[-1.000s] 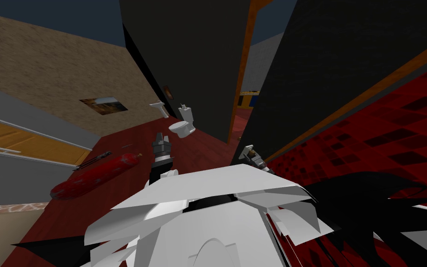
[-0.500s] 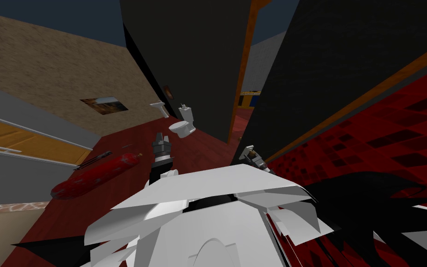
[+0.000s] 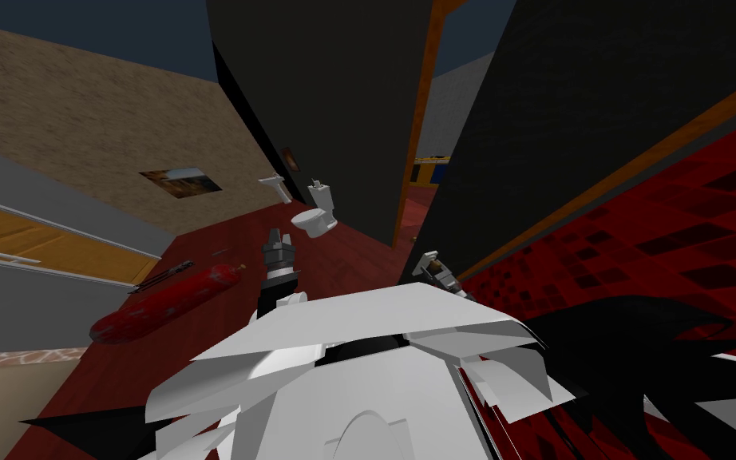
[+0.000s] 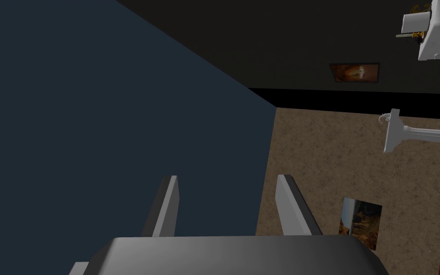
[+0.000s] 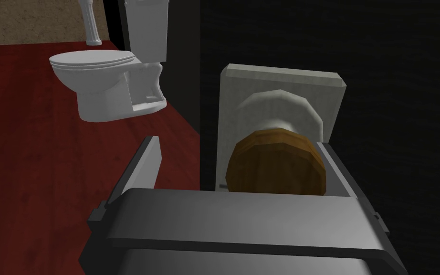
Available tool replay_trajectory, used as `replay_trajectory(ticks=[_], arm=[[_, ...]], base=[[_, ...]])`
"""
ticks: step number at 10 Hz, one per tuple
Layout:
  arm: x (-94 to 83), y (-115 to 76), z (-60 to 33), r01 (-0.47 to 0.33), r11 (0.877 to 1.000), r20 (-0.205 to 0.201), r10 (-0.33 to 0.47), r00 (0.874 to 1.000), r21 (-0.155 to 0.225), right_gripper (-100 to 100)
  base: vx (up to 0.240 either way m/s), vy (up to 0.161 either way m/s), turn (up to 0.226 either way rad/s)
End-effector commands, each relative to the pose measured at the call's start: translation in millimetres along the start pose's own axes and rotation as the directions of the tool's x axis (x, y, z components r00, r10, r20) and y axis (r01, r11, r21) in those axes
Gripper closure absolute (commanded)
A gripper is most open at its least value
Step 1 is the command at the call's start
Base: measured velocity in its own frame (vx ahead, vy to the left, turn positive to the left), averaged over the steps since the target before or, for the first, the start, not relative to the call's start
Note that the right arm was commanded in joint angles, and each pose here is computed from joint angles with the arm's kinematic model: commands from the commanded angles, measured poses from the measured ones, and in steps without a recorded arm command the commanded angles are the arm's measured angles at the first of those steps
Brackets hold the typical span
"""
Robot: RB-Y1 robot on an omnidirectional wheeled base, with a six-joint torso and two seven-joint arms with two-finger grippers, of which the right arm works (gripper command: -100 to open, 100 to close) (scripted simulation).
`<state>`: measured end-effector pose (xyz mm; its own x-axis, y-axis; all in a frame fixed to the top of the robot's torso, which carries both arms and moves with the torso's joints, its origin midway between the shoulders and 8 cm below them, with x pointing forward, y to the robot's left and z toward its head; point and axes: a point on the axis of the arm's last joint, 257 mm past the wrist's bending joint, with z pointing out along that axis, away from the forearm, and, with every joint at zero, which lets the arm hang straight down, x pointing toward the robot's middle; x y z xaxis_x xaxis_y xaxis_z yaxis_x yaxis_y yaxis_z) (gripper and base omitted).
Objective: Pull the door open
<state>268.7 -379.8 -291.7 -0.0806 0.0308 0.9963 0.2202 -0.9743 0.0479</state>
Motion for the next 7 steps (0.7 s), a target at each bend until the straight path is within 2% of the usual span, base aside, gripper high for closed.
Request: replay_trajectory(ticks=[1, 5, 6, 7], arm=[[-11.2, -22.7, -6.3, -0.045, 0.999, 0.023, 0.044, 0.999, 0.024, 100], [-11.2, -22.7, -6.3, -0.045, 0.999, 0.023, 0.044, 0.999, 0.024, 100], [-3.6, 4.5, -15.3, -0.003, 1.000, 0.003, 0.003, 1.000, 0.002, 100], [-4.4, 4.9, -20.2, -0.005, 1.000, 0.004, 0.005, 1.000, 0.003, 100]], base=[[-0.009, 0.008, 0.017], [0.000, 0.001, 0.001], [0.038, -0.027, 0.000], [0.055, -0.005, 0.002]])
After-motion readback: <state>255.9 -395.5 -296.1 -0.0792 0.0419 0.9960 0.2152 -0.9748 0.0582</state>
